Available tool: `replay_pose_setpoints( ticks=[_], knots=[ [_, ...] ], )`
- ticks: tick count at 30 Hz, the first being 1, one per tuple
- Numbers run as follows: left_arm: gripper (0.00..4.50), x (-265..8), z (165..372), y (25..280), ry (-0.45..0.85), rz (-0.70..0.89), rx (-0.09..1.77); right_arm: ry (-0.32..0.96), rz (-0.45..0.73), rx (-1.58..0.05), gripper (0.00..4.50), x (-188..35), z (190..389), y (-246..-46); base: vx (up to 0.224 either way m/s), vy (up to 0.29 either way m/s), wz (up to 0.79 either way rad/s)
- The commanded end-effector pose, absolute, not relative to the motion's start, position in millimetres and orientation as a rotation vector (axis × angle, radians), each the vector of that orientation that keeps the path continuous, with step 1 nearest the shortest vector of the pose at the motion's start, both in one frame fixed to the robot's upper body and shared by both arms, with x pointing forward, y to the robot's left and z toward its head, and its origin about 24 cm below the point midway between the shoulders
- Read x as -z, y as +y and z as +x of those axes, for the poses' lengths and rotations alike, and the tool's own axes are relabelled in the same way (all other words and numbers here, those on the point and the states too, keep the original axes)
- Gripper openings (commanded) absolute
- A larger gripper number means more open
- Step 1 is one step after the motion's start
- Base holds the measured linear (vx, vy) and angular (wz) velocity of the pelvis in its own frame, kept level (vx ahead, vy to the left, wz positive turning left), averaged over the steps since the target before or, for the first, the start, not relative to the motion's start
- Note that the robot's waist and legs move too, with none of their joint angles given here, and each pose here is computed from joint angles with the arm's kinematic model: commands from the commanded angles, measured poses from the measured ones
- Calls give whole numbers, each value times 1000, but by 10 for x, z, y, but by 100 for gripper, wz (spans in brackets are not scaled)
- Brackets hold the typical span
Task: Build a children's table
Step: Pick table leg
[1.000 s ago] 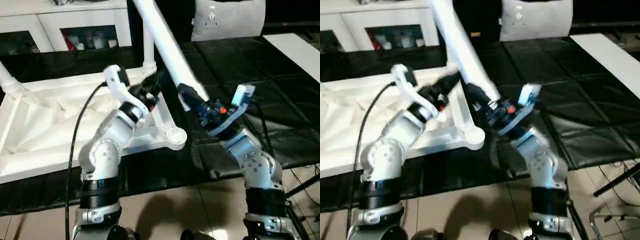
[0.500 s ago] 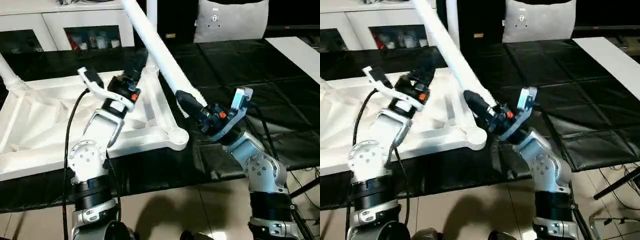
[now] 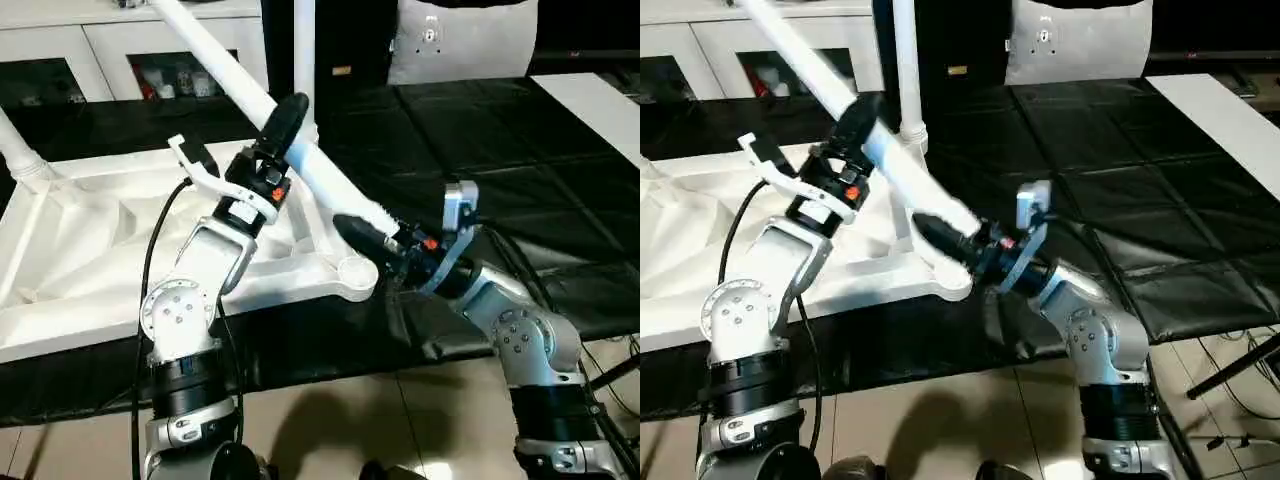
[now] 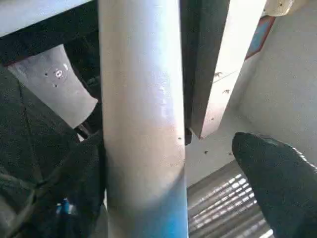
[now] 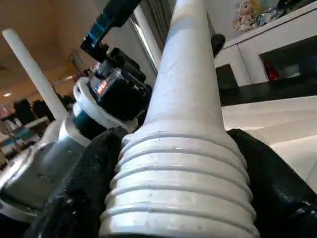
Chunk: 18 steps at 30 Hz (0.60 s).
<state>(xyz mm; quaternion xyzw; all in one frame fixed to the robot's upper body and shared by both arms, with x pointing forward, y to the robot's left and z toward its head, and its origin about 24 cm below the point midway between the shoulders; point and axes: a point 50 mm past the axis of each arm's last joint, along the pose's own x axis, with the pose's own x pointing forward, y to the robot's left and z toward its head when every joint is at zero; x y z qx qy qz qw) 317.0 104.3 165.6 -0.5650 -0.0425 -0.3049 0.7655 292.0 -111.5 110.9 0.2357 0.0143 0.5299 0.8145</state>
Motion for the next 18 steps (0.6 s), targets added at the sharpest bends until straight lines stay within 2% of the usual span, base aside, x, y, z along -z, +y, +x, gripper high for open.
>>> replay_pose_setpoints(
  ticks=[1,10,13,18],
  knots=[
    [383,-1862,3159,907,-145,-1236,772,65,472,-1075,291,-1046,2970,-1151,0,0,0],
    [313,-1817,3135,898,-135,-1168,777,83,434,-1063,277,-1001,2984,-1162,0,0,0],
    [283,-1754,3146,870,-122,-1036,763,80,418,-1064,276,-1002,2993,-1167,0,0,0],
    [247,-1755,3165,875,-134,-998,735,79,406,-1062,276,-1003,3013,-1178,0,0,0]
  ],
)
